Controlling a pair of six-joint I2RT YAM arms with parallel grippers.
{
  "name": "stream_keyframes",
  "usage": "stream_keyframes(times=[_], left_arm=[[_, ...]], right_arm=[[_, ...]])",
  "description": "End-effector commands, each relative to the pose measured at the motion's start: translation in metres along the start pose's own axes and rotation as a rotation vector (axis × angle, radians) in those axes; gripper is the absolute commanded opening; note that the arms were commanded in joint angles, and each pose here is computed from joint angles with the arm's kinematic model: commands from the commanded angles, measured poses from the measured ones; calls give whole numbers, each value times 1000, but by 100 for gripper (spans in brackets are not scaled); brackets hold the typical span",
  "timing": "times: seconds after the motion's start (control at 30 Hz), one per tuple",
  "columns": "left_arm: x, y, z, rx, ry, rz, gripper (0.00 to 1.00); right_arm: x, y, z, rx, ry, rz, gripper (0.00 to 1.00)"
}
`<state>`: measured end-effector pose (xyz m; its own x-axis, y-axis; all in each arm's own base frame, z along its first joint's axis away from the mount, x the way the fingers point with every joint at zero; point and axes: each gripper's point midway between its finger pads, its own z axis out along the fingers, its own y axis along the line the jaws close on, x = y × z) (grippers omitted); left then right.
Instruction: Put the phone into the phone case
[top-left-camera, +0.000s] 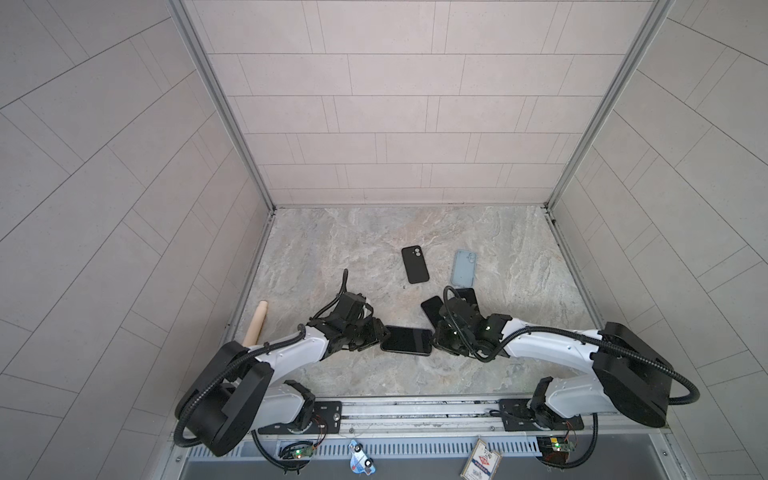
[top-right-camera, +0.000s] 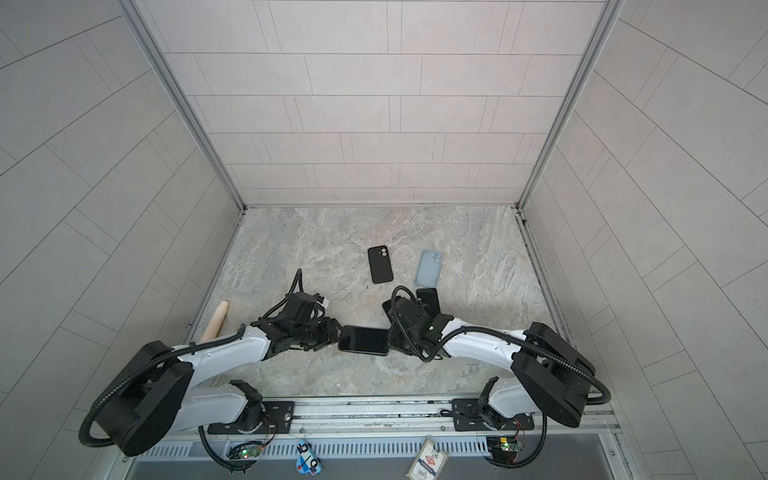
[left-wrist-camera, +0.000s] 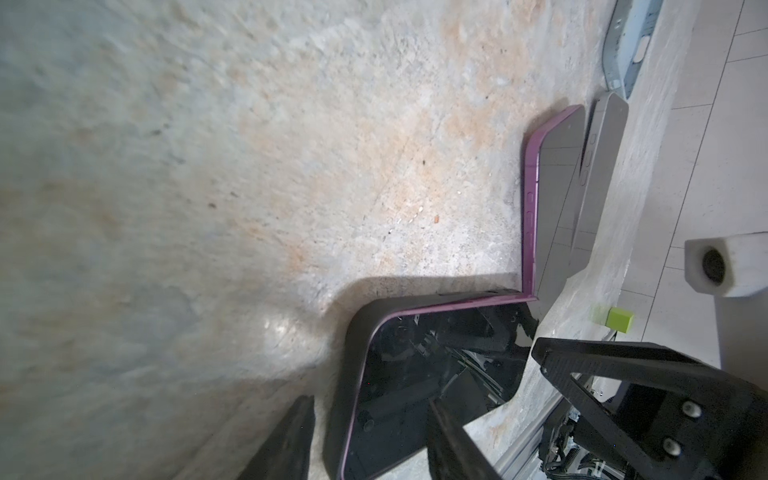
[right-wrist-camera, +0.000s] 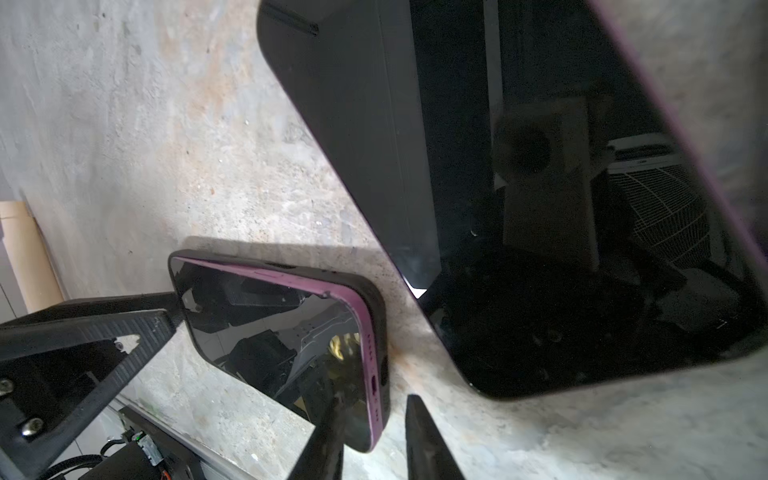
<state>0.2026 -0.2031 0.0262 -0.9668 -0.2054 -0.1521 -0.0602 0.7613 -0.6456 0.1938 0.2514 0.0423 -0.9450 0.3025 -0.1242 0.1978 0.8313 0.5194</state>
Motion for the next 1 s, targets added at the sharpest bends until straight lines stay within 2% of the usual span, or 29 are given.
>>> stream_keyframes(times=[0.0, 0.03, 0.17, 0.4, 0.7, 0.97], left_arm=[[12, 15, 4, -37, 30, -35, 51], [12, 14, 4, -34, 29, -33, 51], [11, 14, 5, -31, 30, -35, 51], [12, 14, 6, -24, 30, -41, 51], [13, 15, 8, -19, 32, -51, 51], [14, 16, 7, -21, 33, -50, 51]], right_arm=[[-10, 8, -8, 18, -55, -9, 28], [-12, 8, -10, 20, -63, -13, 25], [-12, 6, -10, 21, -67, -6, 24], [-4, 8, -2, 22, -32, -28, 5], [5, 7, 12, 49, 5, -44, 5], [0, 9, 0, 55, -28, -62, 6]])
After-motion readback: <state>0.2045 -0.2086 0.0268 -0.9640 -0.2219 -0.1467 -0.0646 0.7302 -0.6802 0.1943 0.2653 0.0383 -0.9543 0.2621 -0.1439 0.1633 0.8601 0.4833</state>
